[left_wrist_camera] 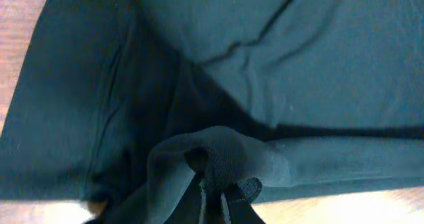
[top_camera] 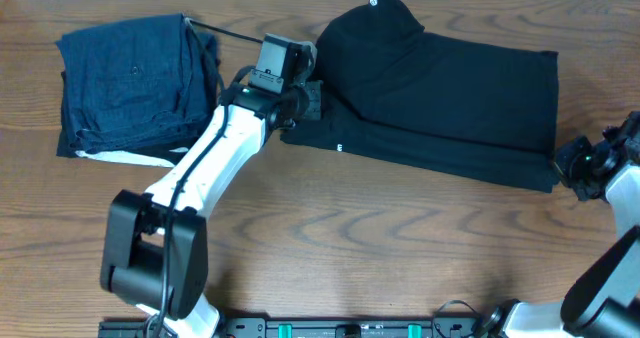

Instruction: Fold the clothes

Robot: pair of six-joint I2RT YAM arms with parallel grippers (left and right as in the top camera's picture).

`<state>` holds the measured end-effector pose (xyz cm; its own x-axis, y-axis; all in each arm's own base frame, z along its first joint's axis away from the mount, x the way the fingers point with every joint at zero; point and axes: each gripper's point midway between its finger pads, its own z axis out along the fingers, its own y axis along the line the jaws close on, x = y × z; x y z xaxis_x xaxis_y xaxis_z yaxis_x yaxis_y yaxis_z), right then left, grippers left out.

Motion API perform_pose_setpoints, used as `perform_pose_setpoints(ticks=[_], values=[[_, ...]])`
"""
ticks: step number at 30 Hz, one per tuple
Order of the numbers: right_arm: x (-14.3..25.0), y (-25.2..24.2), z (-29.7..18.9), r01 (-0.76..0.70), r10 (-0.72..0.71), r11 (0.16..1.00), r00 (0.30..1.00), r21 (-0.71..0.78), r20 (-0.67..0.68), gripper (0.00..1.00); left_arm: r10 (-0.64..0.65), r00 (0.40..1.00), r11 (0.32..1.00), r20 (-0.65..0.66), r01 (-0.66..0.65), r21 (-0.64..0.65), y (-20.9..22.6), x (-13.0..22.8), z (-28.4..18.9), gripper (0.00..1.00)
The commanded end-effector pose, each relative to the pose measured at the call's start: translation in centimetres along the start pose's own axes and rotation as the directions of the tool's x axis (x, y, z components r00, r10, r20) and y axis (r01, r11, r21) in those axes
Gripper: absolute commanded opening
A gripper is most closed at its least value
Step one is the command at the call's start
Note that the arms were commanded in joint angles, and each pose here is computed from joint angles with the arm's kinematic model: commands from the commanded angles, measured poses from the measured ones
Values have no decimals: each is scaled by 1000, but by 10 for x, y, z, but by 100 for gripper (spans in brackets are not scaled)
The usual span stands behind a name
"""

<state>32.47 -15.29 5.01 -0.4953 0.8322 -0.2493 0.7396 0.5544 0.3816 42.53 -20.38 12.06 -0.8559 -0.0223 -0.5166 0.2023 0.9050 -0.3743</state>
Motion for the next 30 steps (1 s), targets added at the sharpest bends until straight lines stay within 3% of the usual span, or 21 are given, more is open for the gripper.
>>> perform_pose_setpoints(ticks=[1, 9, 23, 30], values=[[-5, 6, 14, 9, -9, 1000, 1000, 1, 4, 1, 40, 999, 999, 36, -40, 6, -3, -12, 6, 6], [-10, 12, 41, 36, -36, 999, 999, -15, 20, 1, 72, 994, 997, 76, -73, 13, -1, -21, 23, 6], [-18, -1, 42, 40, -44, 997, 997, 66, 62, 1, 78, 994, 996, 76, -74, -57, 27, -14, 75, 6], [-23, -6, 42, 43, -51, 994, 995, 97, 86, 1, 84, 989, 993, 124, -74, -90, 33, -24, 76, 6]])
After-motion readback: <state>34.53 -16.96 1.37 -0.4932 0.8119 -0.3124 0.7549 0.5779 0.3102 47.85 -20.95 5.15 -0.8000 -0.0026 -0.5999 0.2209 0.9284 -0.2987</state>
